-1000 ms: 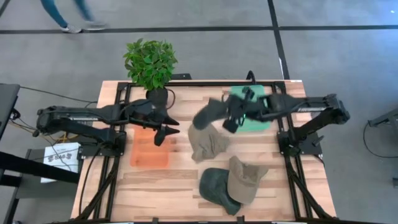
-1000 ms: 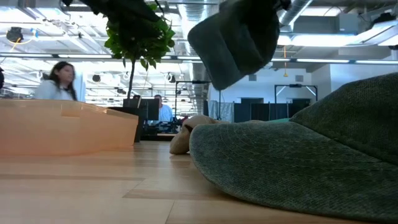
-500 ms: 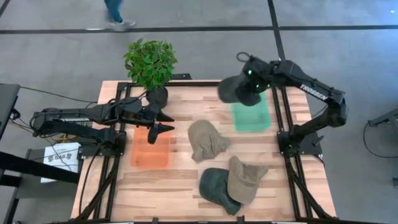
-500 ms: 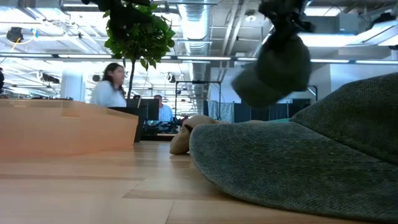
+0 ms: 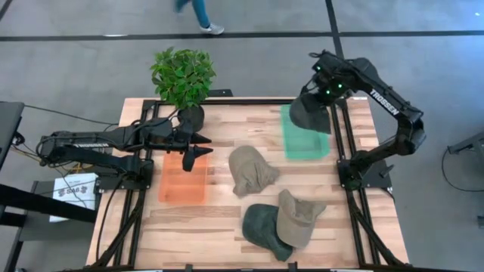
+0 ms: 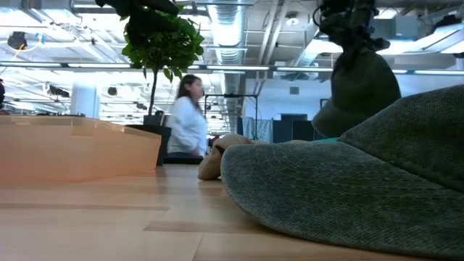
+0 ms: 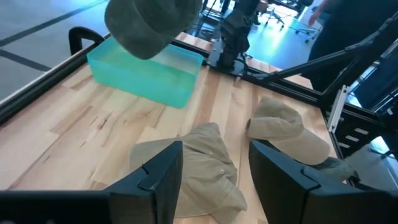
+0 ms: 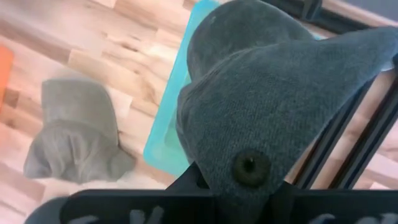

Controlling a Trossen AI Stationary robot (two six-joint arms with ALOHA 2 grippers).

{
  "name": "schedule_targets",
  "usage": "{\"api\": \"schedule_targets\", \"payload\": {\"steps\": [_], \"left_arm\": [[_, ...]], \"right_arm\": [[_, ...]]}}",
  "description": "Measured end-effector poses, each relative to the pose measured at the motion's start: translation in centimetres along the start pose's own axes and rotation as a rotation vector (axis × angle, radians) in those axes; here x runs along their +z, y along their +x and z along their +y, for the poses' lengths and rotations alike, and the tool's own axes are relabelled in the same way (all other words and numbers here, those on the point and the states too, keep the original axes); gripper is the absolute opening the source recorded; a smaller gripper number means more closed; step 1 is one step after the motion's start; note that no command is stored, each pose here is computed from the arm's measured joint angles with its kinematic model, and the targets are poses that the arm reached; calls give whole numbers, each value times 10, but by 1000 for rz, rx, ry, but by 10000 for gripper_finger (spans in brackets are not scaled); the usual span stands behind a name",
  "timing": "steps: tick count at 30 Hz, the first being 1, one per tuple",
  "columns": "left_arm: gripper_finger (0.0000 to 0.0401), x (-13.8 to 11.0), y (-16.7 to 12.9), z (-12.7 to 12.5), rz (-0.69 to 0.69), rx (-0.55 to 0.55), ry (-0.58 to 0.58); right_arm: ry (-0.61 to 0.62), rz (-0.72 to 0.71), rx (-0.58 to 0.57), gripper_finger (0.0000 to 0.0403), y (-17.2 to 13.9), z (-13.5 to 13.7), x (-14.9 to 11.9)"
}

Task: Pick & Place hat
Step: Put the top blue cap into the blue bin

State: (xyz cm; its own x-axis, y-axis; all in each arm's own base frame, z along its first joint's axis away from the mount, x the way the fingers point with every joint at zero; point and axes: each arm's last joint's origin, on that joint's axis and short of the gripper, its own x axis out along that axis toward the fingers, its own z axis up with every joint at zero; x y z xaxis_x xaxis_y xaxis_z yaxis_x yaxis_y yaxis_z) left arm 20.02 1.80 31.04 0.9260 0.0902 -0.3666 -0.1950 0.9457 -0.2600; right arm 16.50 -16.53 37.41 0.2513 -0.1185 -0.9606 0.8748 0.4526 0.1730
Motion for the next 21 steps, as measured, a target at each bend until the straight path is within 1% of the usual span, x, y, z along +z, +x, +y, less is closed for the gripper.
{"api": "schedule_targets", "payload": {"steps": [4, 9, 12, 15, 18, 21], "left_arm": [[180, 0, 0, 0, 0, 0, -7], [180, 0, 0, 0, -1, 2, -16], [180, 0, 0, 0, -2, 3, -33], [180, 0, 0, 0, -2, 3, -42], [180, 0, 0, 0, -2, 2, -51], [180, 0, 0, 0, -2, 2, -61]], "right_arm": [[-9, 43, 34, 0, 7, -6, 0], [-33, 127, 69, 0, 30, -12, -4], [-34, 163, 150, 0, 46, -15, -5], [-29, 166, 216, 0, 58, -18, -4], [-17, 146, 218, 0, 65, -23, -1], [-34, 137, 214, 0, 69, -29, -1]]}}
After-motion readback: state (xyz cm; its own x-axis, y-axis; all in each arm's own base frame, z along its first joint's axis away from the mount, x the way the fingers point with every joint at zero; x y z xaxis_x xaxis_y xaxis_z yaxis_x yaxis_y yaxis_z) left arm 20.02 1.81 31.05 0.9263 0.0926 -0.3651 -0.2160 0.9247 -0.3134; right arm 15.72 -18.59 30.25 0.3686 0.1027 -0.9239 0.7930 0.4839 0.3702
